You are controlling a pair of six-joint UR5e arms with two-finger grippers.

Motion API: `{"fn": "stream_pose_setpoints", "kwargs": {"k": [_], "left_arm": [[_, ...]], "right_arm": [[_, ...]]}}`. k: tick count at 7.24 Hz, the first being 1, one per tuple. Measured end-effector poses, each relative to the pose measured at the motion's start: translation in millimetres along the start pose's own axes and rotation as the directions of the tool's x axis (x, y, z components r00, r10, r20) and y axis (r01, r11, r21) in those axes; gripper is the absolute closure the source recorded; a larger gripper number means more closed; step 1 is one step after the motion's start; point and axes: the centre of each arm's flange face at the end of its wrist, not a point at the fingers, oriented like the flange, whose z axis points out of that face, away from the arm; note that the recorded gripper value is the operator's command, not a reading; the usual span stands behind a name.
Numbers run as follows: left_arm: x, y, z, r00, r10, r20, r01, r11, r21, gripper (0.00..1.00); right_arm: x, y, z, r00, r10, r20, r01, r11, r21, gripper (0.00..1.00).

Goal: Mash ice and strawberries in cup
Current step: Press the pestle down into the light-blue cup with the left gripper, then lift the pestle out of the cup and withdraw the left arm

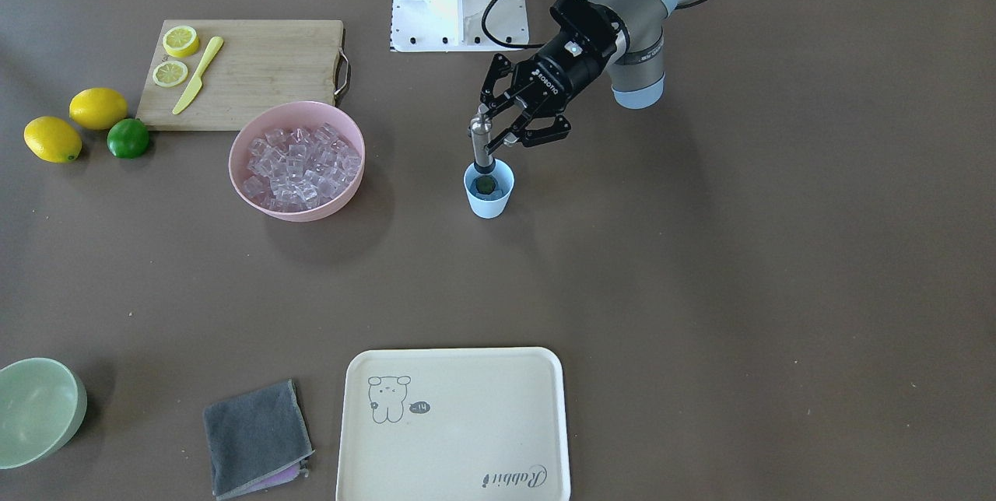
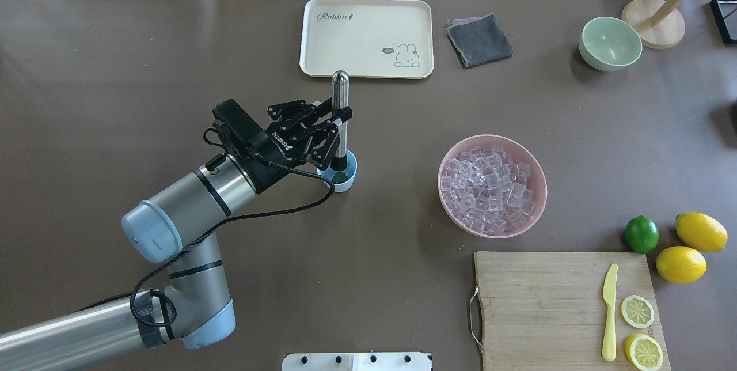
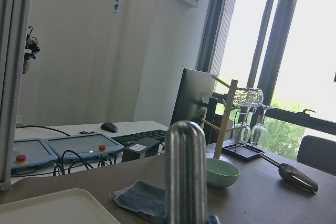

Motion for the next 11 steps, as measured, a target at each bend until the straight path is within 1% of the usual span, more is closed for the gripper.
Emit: {"fn": "stream_pose_setpoints", "kwargs": {"k": [1,2,3,4,5,6,7,8,9,10,11], "left_arm": [[-3,-34,4,1.000,0.024,-0.007,-0.024,0.999,-0.047,1.00],[-27,-79,8,0.999,0.035,0.000,-0.035,0.990,-0.140,1.00],[-62,-116,8,0.999,0.022,0.026,-0.015,0.969,-0.247,1.00],[-98,-140,5,0.998,0.007,0.064,0.016,0.939,-0.343,1.00],[-129,-143,-2,0.992,-0.020,0.124,0.073,0.893,-0.444,1.00],[-159,-129,-10,0.977,-0.051,0.208,0.163,0.808,-0.566,1.00],[-188,-113,-20,0.949,-0.070,0.307,0.268,0.694,-0.669,1.00],[-217,-99,-36,0.914,-0.076,0.400,0.364,0.594,-0.718,1.00],[-259,-86,-65,0.862,-0.082,0.500,0.470,0.496,-0.730,1.00],[-310,-75,-102,0.794,-0.091,0.601,0.582,0.397,-0.709,1.00],[-357,-64,-150,0.724,-0.094,0.683,0.671,0.324,-0.667,1.00]], "right_arm": [[1,1,1,1.000,0.002,-0.001,-0.002,1.000,-0.002,0.00],[3,2,1,1.000,0.004,-0.002,-0.004,1.000,-0.001,0.00],[4,5,0,1.000,0.008,-0.002,-0.008,1.000,0.000,0.00],[5,7,0,1.000,0.011,-0.001,-0.011,1.000,0.001,0.00],[5,8,0,1.000,0.012,0.000,-0.012,1.000,0.001,0.00],[5,8,0,1.000,0.012,0.000,-0.012,1.000,0.002,0.00],[5,8,-1,1.000,0.012,0.000,-0.012,1.000,0.002,0.00],[5,8,-1,1.000,0.012,0.001,-0.012,1.000,0.003,0.00],[4,7,-2,1.000,0.010,0.003,-0.010,1.000,0.005,0.00],[3,6,-3,1.000,0.008,0.004,-0.008,1.000,0.008,0.00],[1,5,-5,1.000,0.004,0.004,-0.004,1.000,0.012,0.00]]}}
